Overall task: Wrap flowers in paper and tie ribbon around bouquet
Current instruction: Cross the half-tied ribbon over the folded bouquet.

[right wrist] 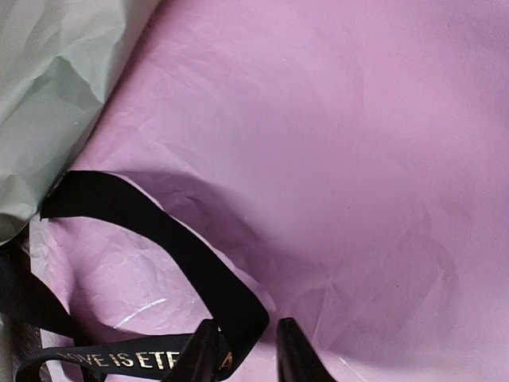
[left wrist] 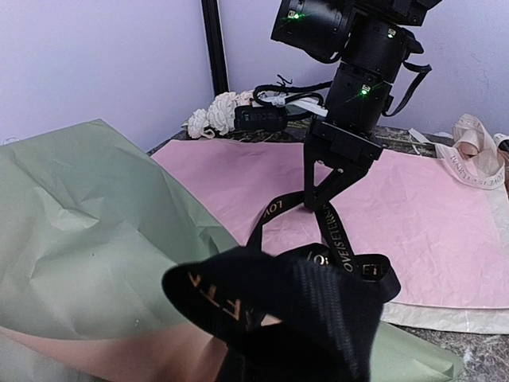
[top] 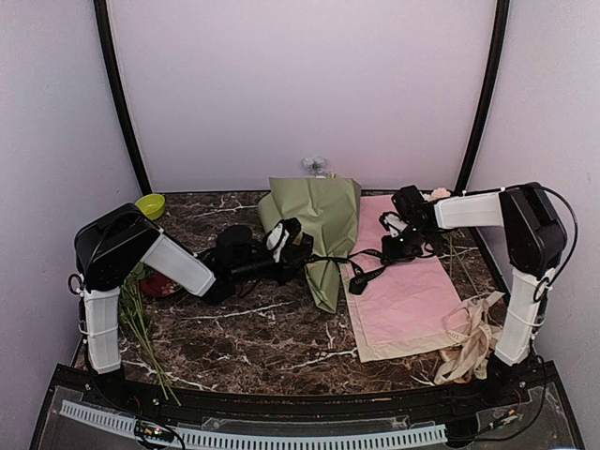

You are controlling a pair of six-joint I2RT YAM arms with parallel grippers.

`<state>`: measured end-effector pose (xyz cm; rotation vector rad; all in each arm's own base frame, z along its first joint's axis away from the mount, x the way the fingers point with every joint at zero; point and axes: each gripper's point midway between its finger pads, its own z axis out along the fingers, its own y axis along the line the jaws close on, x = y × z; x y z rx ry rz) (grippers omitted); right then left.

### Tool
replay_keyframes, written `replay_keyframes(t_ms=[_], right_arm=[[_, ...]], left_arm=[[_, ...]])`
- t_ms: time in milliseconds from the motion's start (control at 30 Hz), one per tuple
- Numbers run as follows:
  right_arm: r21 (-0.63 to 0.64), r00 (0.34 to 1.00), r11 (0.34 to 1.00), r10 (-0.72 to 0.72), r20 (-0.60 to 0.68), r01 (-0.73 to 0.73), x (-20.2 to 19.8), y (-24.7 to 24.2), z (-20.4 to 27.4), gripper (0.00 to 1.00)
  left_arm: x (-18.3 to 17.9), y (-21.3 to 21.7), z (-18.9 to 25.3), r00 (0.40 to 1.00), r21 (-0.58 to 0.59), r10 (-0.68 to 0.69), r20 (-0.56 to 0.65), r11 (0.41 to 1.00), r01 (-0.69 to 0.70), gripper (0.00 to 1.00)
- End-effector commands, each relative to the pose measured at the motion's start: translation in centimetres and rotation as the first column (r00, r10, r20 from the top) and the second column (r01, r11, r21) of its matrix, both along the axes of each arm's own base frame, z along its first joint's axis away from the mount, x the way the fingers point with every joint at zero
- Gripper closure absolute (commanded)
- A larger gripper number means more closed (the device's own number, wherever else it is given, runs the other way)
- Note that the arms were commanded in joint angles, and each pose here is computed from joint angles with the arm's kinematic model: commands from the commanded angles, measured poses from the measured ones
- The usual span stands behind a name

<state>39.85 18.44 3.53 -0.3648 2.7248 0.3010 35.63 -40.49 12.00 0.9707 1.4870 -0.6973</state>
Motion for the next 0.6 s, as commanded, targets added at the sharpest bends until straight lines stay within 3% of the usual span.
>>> replay_keyframes(t_ms=[0, 100, 200, 333, 433, 567], right_arm=[[0.006, 0.999, 1.0, 0.024, -0.022, -0.024, 0.0, 0.6, -0.1, 0.83], [-0.032, 1.0, 0.999, 0.006, -0.005, -0.006, 0.2, -0.2, 0.5, 1.0], [-0.061, 0.997, 0.998, -0.029, 0.073, 0.033, 1.3, -1.5, 3.3, 1.0], [-0.041, 0.965, 0.998, -0.032, 0.261, 0.044, 3.4, -2.0, 11.1, 1.0], [0.077, 0.915, 0.994, 0.046, 0.4, -0.083, 4.2, 0.7, 17.8, 1.0], [0.272, 0.81, 0.899, 0.137, 0.57, -0.343, 3.2, 8.0, 26.1, 1.0]], left_arm=[[-0.2, 0.1, 1.4, 0.999, -0.005, 0.004, 0.036, 1.0, -0.003, 1.0], [-0.3, 0.2, 1.5, 0.999, -0.003, 0.006, 0.038, 1.0, -0.006, 1.0], [-0.6, 0.2, 1.6, 0.999, 0.003, -0.005, 0.048, 1.0, 0.004, 1.0], [-0.8, 0.3, 1.7, 0.998, 0.01, -0.01, 0.062, 1.0, 0.01, 1.0], [-0.8, 0.4, 1.6, 0.998, 0.013, -0.01, 0.07, 1.0, 0.009, 1.0], [-1.0, 0.3, 1.7, 0.997, 0.014, -0.016, 0.078, 1.0, 0.015, 1.0]])
